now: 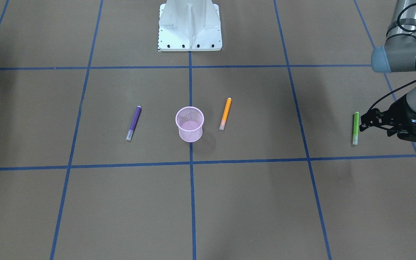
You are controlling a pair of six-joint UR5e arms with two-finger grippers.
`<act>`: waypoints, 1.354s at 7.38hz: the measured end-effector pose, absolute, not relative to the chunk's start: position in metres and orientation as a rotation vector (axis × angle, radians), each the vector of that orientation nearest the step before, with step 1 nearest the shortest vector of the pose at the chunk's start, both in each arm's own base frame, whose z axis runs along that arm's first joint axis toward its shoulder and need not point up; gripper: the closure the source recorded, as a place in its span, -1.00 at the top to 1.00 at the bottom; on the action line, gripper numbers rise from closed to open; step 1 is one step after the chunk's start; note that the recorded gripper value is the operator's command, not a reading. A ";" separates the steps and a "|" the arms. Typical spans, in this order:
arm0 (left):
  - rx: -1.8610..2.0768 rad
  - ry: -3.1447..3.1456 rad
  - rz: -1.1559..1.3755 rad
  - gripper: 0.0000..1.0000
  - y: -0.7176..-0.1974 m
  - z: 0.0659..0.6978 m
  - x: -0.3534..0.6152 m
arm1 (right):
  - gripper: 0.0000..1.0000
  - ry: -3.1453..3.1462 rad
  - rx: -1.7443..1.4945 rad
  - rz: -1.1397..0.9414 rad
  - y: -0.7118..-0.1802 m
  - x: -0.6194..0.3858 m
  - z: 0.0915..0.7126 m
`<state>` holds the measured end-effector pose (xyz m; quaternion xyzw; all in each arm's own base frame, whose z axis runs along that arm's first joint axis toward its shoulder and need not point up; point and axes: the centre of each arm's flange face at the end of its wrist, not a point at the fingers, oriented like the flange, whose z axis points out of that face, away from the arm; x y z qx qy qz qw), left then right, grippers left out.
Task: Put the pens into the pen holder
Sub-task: 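Lower the left gripper onto the green marker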
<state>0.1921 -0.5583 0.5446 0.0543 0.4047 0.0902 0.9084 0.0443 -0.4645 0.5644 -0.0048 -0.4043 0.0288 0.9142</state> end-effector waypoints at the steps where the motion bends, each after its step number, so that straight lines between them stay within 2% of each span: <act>1: 0.109 0.825 0.184 0.99 -0.558 0.550 0.200 | 0.99 -0.832 -0.023 0.065 -0.464 0.044 0.571; 7: 0.092 0.763 0.213 0.82 -0.549 0.571 0.249 | 0.99 -0.830 -0.030 0.067 -0.465 0.044 0.576; 8: 0.094 0.764 0.219 0.75 -0.548 0.580 0.251 | 0.99 -0.830 -0.029 0.067 -0.465 0.044 0.575; 10: 0.106 0.771 0.227 0.42 -0.548 0.593 0.252 | 0.99 -0.830 -0.025 0.065 -0.467 0.044 0.573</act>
